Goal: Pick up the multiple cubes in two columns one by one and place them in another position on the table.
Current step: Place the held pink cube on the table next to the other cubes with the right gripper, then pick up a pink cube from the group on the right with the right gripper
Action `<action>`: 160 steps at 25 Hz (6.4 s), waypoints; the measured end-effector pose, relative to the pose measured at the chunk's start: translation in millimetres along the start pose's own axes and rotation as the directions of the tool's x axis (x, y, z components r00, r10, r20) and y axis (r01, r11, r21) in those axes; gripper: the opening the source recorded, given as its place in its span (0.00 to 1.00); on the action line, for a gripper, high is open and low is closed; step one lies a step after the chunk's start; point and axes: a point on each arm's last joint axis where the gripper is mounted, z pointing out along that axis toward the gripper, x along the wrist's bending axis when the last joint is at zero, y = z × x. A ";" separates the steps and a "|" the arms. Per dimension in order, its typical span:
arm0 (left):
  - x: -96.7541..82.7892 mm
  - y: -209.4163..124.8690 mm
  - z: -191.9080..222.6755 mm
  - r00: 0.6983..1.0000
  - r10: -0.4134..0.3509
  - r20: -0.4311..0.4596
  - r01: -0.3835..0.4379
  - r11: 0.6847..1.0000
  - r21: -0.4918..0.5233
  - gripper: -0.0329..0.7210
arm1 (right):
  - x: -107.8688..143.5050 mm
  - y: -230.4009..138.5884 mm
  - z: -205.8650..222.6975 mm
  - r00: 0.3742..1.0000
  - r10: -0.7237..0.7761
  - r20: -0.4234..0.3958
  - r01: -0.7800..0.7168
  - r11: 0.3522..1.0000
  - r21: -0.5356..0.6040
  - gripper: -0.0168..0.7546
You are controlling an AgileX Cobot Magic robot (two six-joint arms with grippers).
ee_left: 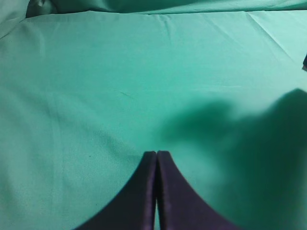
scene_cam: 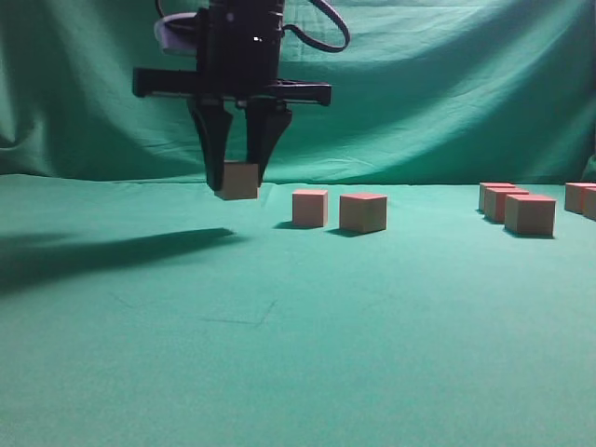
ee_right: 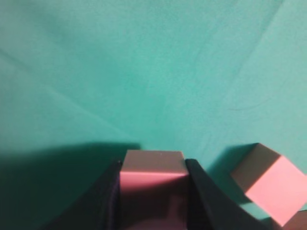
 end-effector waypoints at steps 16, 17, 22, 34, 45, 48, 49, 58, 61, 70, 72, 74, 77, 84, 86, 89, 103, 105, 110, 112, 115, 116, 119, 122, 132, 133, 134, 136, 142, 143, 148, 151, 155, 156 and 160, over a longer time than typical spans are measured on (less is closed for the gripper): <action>0.0 0.0 0.0 1.000 0.000 0.000 0.000 1.000 0.000 0.04 | 1.5 1.9 20.5 0.992 0.091 0.089 -0.088 0.996 -0.034 0.36; 0.0 0.0 0.0 1.000 0.000 0.000 0.000 1.000 0.000 0.04 | 1.2 2.2 20.4 0.990 0.105 0.091 -0.102 0.994 -0.039 0.36; 0.0 0.0 0.0 1.000 0.000 0.000 0.000 1.000 0.000 0.04 | 0.1 2.7 19.9 0.983 0.153 0.100 -0.149 0.988 -0.050 0.36; 0.0 0.0 0.0 1.000 0.000 0.000 0.000 1.000 0.000 0.04 | -1.7 1.7 23.3 0.971 0.208 0.122 -0.203 0.978 -0.047 0.36; 0.0 0.0 0.0 1.000 0.000 0.000 0.000 1.000 0.000 0.04 | -1.7 1.2 29.2 0.970 0.209 0.128 -0.205 0.978 -0.042 0.36; 0.0 0.0 0.0 1.000 0.000 0.000 0.000 1.000 0.000 0.04 | -1.6 1.6 29.6 0.970 0.208 0.126 -0.204 0.978 -0.046 0.36; 0.0 0.0 0.0 1.000 0.000 0.000 0.000 1.000 0.000 0.04 | -1.6 1.6 29.6 0.970 0.208 0.126 -0.204 0.978 -0.046 0.36; 0.0 0.0 0.0 1.000 0.000 0.000 0.000 1.000 0.000 0.04 | -1.6 1.4 29.6 0.970 0.208 0.127 -0.204 0.978 -0.044 0.36; 0.0 0.0 0.0 1.000 0.000 0.000 0.000 1.000 0.000 0.04 | -1.7 1.2 29.6 0.970 0.208 0.128 -0.205 0.978 -0.042 0.36; 0.0 0.0 0.0 1.000 0.000 0.000 0.000 1.000 0.000 0.04 | -0.2 0.8 29.7 0.970 0.215 0.113 -0.212 0.977 -0.035 0.36; 0.0 0.0 0.0 1.000 0.000 0.000 0.000 1.000 0.000 0.04 | 0.1 0.7 29.8 0.970 0.216 0.110 -0.214 0.976 -0.034 0.45; 0.0 0.0 0.0 1.000 0.000 0.000 0.000 1.000 0.000 0.04 | 0.2 0.7 29.8 0.970 0.217 0.108 -0.215 0.976 -0.033 0.53; 0.0 0.0 0.0 1.000 0.000 0.000 0.000 1.000 0.000 0.04 | 0.3 0.7 29.8 0.970 0.217 0.108 -0.215 0.976 -0.033 0.60; 0.0 0.0 0.0 1.000 0.000 0.000 0.000 1.000 0.000 0.04 | -0.3 1.2 29.7 0.971 0.212 0.113 -0.209 0.977 -0.040 0.63; 0.0 0.0 0.0 1.000 0.000 0.000 0.000 1.000 0.000 0.04 | -0.3 1.8 29.8 0.971 0.210 0.113 -0.206 0.978 -0.043 0.63; 0.0 0.0 0.0 1.000 0.000 0.000 0.000 1.000 0.000 0.04 | 0.1 6.7 24.9 0.975 0.194 0.105 -0.188 0.980 -0.067 0.63; 0.0 0.0 0.0 1.000 0.000 0.000 0.000 1.000 0.000 0.04 | -4.4 41.1 -70.4 0.992 0.086 0.097 -0.050 0.945 -0.324 0.63; 0.0 0.0 0.0 1.000 0.000 0.000 0.000 1.000 0.000 0.04 | -6.9 39.8 -94.4 0.992 0.075 0.101 -0.034 0.933 -0.358 0.63; 0.0 0.0 0.0 1.000 0.000 0.000 0.000 1.000 0.000 0.04 | -23.4 26.8 -175.1 0.994 0.072 0.085 -0.024 0.881 -0.472 0.63; 0.0 0.0 0.0 1.000 0.000 0.000 0.000 1.000 0.000 0.04 | -39.0 13.3 -212.1 0.992 0.096 0.083 -0.041 0.859 -0.510 0.63; 0.0 0.0 0.0 1.000 0.000 0.000 0.000 1.000 0.000 0.04 | -69.3 -11.7 -247.4 0.984 0.154 0.094 -0.083 0.849 -0.522 0.63; 0.0 0.0 0.0 1.000 0.000 0.000 0.000 1.000 0.000 0.04 | -80.5 -21.6 -258.1 0.979 0.181 0.096 -0.105 0.844 -0.526 0.63; 0.0 0.0 0.0 1.000 0.000 0.000 0.000 1.000 0.000 0.04 | -111.2 -51.7 -267.1 0.957 0.264 0.118 -0.176 0.856 -0.487 0.63; 0.0 0.0 0.0 1.000 0.000 0.000 0.000 1.000 0.000 0.04 | -140.1 -83.6 -254.4 0.923 0.350 0.158 -0.263 0.876 -0.403 0.63; 0.0 0.0 0.0 1.000 0.000 0.000 0.000 1.000 0.000 0.04 | -220.9 -173.9 -151.9 0.788 0.535 0.304 -0.539 0.839 -0.080 0.63; 0.0 0.0 0.0 1.000 0.000 0.000 0.000 1.000 0.000 0.04 | -223.7 -179.9 -141.3 0.789 0.538 0.297 -0.544 0.836 -0.068 0.63; 0.0 0.0 0.0 1.000 0.000 0.000 0.000 1.000 0.000 0.04 | -226.9 -184.4 -132.8 0.792 0.543 0.279 -0.547 0.834 -0.068 0.63; 0.0 0.0 0.0 1.000 0.000 0.000 0.000 1.000 0.000 0.04 | -230.3 -194.1 -115.6 0.812 0.534 0.235 -0.538 0.841 -0.054 0.63; 0.0 0.0 0.0 1.000 0.000 0.000 0.000 1.000 0.000 0.04 | -251.5 -208.5 -85.4 0.834 0.518 0.190 -0.524 0.852 -0.024 0.63; 0.0 0.0 0.0 1.000 0.000 0.000 0.000 1.000 0.000 0.04 | -256.4 -210.9 -80.0 0.831 0.523 0.189 -0.531 0.847 -0.011 0.63; 0.0 0.0 0.0 1.000 0.000 0.000 0.000 1.000 0.000 0.04 | -265.6 -209.0 -54.7 0.862 0.488 0.138 -0.495 0.869 0.015 0.63; 0.0 0.0 0.0 1.000 0.000 0.000 0.000 1.000 0.000 0.04 | -268.2 -205.2 -38.9 0.872 0.475 0.119 -0.479 0.878 0.009 0.63; 0.0 0.0 0.0 1.000 0.000 0.000 0.000 1.000 0.000 0.04 | -271.2 -203.8 -22.6 0.873 0.473 0.116 -0.478 0.878 0.014 0.63; 0.0 0.0 0.0 1.000 0.000 0.000 0.000 1.000 0.000 0.04 | -271.8 -203.8 -18.6 0.873 0.475 0.115 -0.480 0.877 0.018 0.63; 0.0 0.0 0.0 1.000 0.000 0.000 0.000 1.000 0.000 0.04 | -273.5 -203.6 -7.9 0.873 0.475 0.114 -0.480 0.877 0.024 0.63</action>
